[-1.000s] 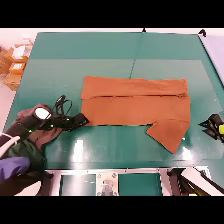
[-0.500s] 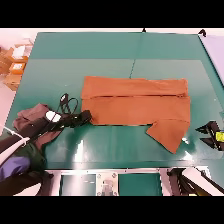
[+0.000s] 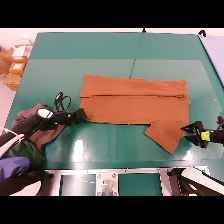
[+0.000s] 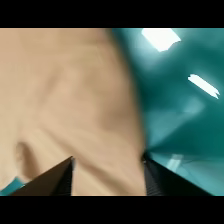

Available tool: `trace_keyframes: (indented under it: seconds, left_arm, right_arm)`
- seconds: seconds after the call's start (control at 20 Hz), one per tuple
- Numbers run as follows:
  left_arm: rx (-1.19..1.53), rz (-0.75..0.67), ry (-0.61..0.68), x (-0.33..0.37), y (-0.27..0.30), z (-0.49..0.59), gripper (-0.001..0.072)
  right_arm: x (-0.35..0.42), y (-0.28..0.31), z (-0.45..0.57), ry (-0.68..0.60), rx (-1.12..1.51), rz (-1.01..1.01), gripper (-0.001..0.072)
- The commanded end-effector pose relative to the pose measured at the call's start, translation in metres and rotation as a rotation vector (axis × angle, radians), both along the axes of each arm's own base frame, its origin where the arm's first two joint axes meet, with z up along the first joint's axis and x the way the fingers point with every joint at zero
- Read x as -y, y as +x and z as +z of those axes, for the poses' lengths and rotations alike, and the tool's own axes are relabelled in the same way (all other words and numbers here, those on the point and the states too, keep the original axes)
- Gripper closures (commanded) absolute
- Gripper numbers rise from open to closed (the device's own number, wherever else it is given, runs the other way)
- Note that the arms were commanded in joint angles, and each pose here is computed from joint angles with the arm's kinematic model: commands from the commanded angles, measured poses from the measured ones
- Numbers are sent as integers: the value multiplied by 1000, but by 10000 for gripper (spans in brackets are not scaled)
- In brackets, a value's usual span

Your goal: Fold the shirts.

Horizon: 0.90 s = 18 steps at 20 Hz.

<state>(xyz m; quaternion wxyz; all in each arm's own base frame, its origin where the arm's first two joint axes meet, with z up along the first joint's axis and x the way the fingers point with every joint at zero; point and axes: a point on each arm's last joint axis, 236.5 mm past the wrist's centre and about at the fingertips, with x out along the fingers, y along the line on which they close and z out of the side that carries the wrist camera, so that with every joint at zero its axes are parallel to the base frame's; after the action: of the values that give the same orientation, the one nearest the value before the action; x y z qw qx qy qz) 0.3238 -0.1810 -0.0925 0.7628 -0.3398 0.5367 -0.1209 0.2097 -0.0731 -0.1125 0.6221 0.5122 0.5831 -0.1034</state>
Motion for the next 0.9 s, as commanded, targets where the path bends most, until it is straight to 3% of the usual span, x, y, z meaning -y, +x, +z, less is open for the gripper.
trace_keyframes:
  seconds: [0.0,0.4,0.55,0.6,0.75,0.85]
  left_arm:
    - [10,-10,6,-2,1,0,680]
    - [-1,-22,-3,1,-2,0,680]
    - [-17,-51,-16,6,-9,1,680]
    - [-18,-70,-20,8,-12,1,681]
    - [-40,-111,-38,-2,-24,16,683]
    - [-97,-111,41,-29,-40,17,683]
  right_arm:
    - [-21,11,-12,31,19,69,246]
    - [-64,-20,-4,193,-48,157,253]
    - [-64,-18,-2,193,-42,156,593]
    - [-59,-13,4,181,-30,156,669]
    - [-29,7,31,58,21,114,695]
    - [-13,3,41,-24,-16,79,696]
